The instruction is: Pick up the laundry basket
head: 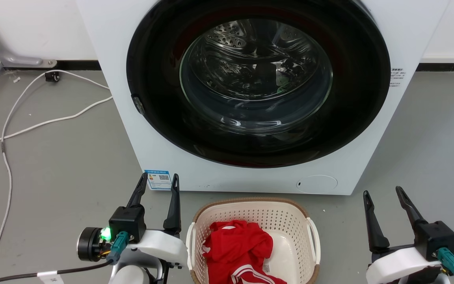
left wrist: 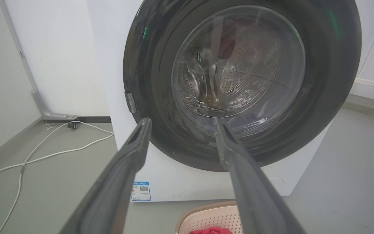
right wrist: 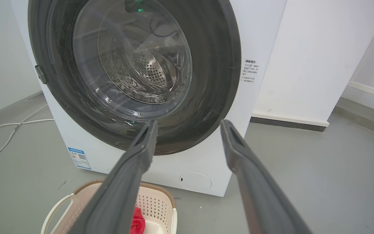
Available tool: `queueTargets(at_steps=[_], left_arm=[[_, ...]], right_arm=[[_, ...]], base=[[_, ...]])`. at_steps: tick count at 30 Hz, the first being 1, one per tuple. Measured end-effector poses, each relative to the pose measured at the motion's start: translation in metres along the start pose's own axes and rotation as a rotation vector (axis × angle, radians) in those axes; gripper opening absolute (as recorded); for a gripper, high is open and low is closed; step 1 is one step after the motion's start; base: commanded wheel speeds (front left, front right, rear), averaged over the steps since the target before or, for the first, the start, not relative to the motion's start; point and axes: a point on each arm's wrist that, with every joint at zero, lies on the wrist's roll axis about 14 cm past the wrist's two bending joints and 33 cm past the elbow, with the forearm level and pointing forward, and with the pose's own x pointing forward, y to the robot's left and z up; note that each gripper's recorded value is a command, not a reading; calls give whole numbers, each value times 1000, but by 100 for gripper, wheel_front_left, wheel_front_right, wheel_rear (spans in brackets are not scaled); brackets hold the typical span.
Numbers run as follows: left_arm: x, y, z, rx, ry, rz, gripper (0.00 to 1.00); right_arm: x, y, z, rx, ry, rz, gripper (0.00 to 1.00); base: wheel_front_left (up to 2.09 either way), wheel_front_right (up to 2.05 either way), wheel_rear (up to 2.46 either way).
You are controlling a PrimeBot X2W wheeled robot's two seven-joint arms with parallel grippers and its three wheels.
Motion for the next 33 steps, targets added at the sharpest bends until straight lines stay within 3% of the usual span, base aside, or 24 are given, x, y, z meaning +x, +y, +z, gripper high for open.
queueTargets(at_steps=[9, 15, 22, 33], left_arm=[[7, 4, -17, 8, 50, 5, 100], [20, 12, -57, -7, 165, 13, 100], [32, 15, -130, -33, 376, 0, 100], [32, 24, -252, -101, 789, -8, 100]], right_arm=[[4, -1, -16, 41, 53, -7, 100], [25, -1, -36, 71, 98, -4, 100], [44, 6, -97, 138, 278, 8, 100], [57, 14, -215, 234, 675, 11, 100]], base=[[0, 0, 0], [0, 0, 0], [0, 0, 0], [0, 0, 0]])
